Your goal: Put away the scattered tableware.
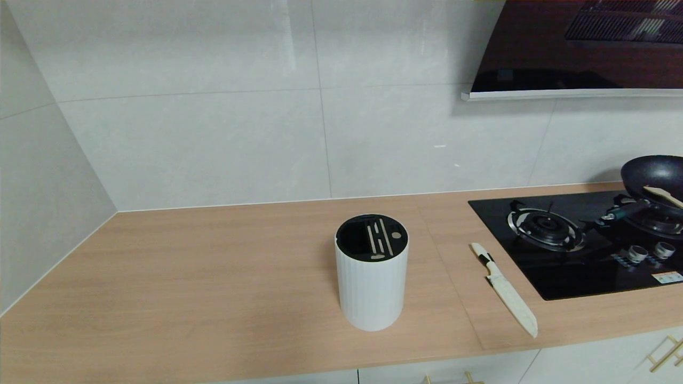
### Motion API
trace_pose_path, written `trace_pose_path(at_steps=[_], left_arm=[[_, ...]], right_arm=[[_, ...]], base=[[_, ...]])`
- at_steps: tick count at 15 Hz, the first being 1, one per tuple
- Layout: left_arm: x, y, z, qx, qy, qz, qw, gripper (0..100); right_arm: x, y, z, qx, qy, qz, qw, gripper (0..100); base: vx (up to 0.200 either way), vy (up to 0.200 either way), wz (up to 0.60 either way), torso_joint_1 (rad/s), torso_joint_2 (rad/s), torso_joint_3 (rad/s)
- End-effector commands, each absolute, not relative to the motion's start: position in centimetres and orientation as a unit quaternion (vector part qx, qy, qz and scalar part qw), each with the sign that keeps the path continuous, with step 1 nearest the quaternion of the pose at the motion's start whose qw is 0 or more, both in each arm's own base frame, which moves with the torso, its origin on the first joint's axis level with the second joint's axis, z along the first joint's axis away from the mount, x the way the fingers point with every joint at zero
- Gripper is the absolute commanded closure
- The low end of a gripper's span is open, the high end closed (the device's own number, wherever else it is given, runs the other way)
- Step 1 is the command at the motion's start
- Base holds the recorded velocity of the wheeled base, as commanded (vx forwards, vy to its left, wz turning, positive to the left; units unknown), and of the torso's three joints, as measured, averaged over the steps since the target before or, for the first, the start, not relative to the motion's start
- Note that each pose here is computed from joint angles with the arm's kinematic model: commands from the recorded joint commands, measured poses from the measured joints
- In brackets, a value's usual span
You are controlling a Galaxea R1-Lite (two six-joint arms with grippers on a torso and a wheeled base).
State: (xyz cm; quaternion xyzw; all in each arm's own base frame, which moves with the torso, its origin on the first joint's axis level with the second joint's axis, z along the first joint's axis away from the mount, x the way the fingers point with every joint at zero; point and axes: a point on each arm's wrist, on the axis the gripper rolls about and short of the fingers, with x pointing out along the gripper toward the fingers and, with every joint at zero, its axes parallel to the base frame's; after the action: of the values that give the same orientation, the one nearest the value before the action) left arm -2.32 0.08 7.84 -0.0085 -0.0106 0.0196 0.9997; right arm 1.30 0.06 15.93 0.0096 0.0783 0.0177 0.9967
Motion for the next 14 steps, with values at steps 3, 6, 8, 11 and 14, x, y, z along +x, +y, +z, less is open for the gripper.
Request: trace_pose_path(at_steps=[3, 6, 8, 11, 14], left_arm=[[-2.3, 0.1, 7.8, -0.009, -0.011, 0.020, 1.000, 0], [-2.3, 0.1, 7.8, -0.009, -0.011, 0.020, 1.000, 0], [-2.3, 0.1, 7.8, -0.009, -0.011, 0.020, 1.000, 0], [-2.3, 0.1, 7.8, -0.009, -0.011, 0.020, 1.000, 0], [-2.3, 0.1, 7.8, -0.009, -0.011, 0.020, 1.000, 0]], right_arm=[[14.3, 1.0, 19.2, 0.001, 0.254, 0.048, 0.966, 0], [20.8, 2.0, 17.8, -0.005, 0.288, 0.055, 0.956, 0], [24.5, 2.3, 16.5, -0.006, 0.310, 0.053, 0.949, 0], [28.6, 3.2, 11.8, -0.012, 0.363, 0.057, 0.930, 0], [32.3, 3.5, 6.5, -0.030, 0.366, 0.039, 0.929, 0]], base=[[0.000, 0.000, 0.00, 0.000, 0.00, 0.000], [0.000, 0.000, 0.00, 0.000, 0.00, 0.000], [0.000, 0.000, 0.00, 0.000, 0.00, 0.000], [0.000, 0.000, 0.00, 0.000, 0.00, 0.000], [0.000, 0.000, 0.00, 0.000, 0.00, 0.000]])
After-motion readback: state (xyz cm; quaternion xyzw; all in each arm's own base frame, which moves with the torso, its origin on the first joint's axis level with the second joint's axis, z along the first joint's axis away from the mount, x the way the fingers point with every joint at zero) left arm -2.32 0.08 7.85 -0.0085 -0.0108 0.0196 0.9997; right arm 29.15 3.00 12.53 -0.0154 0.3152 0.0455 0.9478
